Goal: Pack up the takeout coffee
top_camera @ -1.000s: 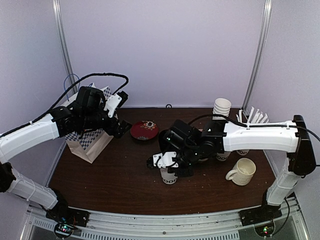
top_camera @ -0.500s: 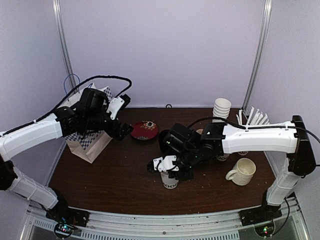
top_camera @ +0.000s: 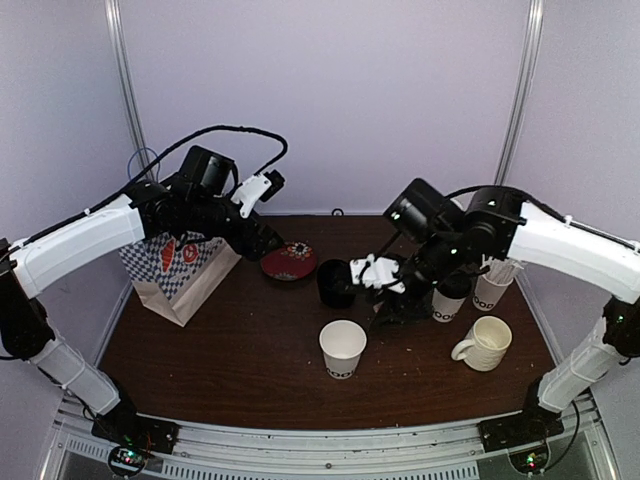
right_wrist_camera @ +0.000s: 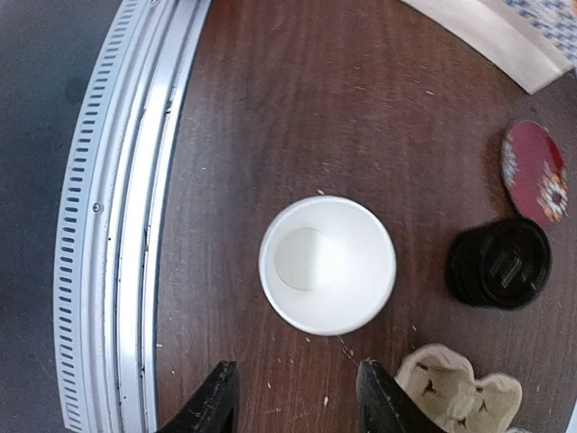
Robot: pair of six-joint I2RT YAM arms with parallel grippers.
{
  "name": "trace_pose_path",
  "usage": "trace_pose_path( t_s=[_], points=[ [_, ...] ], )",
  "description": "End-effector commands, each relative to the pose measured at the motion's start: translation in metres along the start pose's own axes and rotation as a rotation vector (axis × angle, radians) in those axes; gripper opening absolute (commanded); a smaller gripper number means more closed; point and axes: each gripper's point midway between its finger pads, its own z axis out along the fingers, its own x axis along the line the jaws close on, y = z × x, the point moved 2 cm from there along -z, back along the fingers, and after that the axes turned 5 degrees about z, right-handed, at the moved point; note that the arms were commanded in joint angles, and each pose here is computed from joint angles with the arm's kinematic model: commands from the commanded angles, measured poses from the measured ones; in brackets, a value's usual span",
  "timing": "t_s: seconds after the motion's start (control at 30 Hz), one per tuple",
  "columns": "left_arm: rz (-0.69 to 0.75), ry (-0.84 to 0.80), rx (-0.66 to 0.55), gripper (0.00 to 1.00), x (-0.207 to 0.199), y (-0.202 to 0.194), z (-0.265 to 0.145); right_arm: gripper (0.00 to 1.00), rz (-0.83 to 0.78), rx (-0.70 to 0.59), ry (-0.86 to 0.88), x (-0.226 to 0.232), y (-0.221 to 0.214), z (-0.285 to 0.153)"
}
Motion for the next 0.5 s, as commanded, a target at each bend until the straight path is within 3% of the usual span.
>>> trace_pose_path(
  t_s=[0.0, 0.1, 0.23, 0.47],
  points=[
    [0.143, -0.073, 0.035, 0.84, -0.026, 0.013, 0.012, 0.48, 0.219, -0.071, -0.064, -0.032, -0.038, -0.042],
    [0.194, -0.037, 0.139, 0.74, -0.028, 0.015, 0.029, 0.47, 0.341, -0.127, -0.167, -0.062, -0.066, -0.045],
    [0.106, 0.014, 0.258, 0.61, -0.021, 0.018, 0.058, 0.46, 0.427, -0.172, -0.240, -0.080, -0.095, -0.037],
    [-0.087, -0.004, 0.307, 0.59, -0.029, 0.015, 0.111, 0.45, 0.456, -0.167, -0.274, -0.091, -0.111, -0.026]
  ],
)
